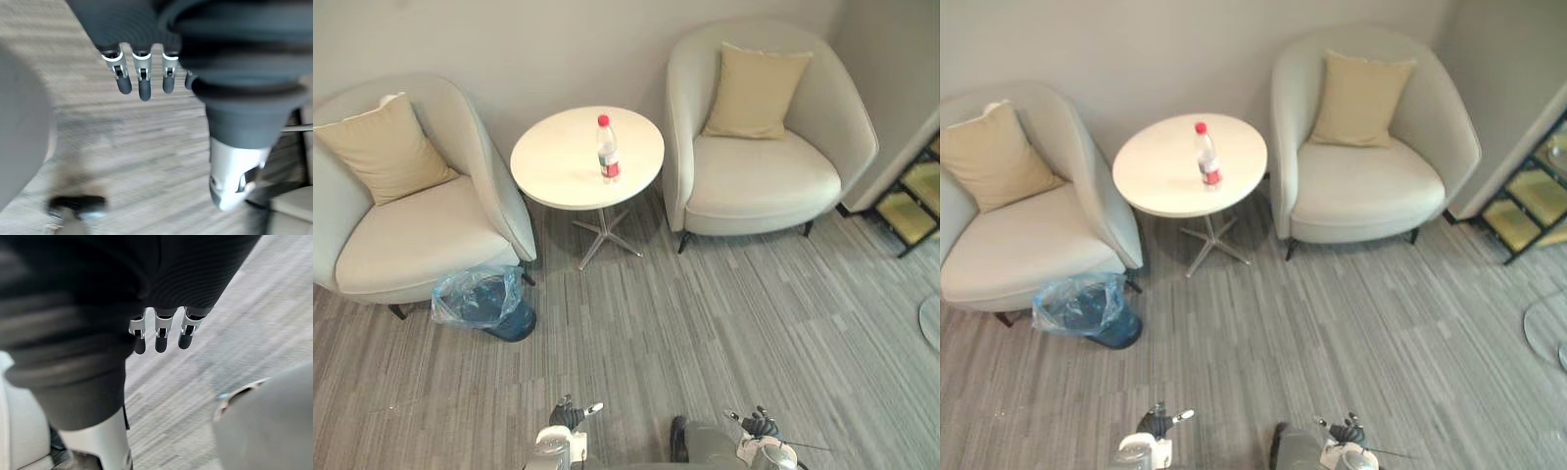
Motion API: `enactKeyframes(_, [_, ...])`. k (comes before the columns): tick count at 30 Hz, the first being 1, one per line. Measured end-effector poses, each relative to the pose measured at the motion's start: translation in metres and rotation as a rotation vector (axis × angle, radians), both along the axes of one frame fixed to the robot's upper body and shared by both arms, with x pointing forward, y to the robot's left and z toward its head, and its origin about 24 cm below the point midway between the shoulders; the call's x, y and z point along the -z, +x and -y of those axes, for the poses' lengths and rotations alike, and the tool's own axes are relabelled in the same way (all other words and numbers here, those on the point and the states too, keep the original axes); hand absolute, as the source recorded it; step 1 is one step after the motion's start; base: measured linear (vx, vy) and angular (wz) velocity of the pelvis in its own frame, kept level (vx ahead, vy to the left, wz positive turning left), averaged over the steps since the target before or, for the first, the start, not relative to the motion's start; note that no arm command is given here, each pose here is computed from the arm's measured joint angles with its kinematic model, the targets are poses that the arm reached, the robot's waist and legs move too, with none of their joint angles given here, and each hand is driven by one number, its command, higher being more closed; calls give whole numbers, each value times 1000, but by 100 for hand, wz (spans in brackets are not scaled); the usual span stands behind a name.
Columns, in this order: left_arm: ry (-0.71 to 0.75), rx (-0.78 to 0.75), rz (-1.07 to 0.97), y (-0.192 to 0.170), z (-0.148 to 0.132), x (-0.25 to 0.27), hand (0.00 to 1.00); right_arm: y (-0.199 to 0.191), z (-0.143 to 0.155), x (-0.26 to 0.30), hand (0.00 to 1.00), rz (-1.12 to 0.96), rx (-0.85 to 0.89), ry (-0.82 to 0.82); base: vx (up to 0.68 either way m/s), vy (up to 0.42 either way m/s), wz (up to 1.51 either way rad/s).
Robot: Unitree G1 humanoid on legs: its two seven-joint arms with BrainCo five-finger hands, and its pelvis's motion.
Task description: Gather rubbish on tea table into small bin, then transfer packed bag to large trash can.
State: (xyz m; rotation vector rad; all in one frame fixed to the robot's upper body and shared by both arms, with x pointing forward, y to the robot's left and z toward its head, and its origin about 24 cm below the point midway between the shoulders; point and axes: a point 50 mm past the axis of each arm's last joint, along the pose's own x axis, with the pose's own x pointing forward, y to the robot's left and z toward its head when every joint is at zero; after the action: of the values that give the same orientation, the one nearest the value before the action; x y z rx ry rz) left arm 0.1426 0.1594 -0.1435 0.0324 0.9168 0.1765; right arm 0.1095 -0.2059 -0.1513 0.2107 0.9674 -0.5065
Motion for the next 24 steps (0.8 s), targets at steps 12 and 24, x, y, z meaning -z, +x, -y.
enactKeyframes(12, [60, 56, -2, 5, -16, -1, 0, -12, -11, 9, 0, -80, -3, 37, 364, 124, -9])
enactKeyframes(24, [97, 112, -121, -18, -28, 10, 0, 6, -7, 3, 0, -32, -86, 6, 386, -12, 37])
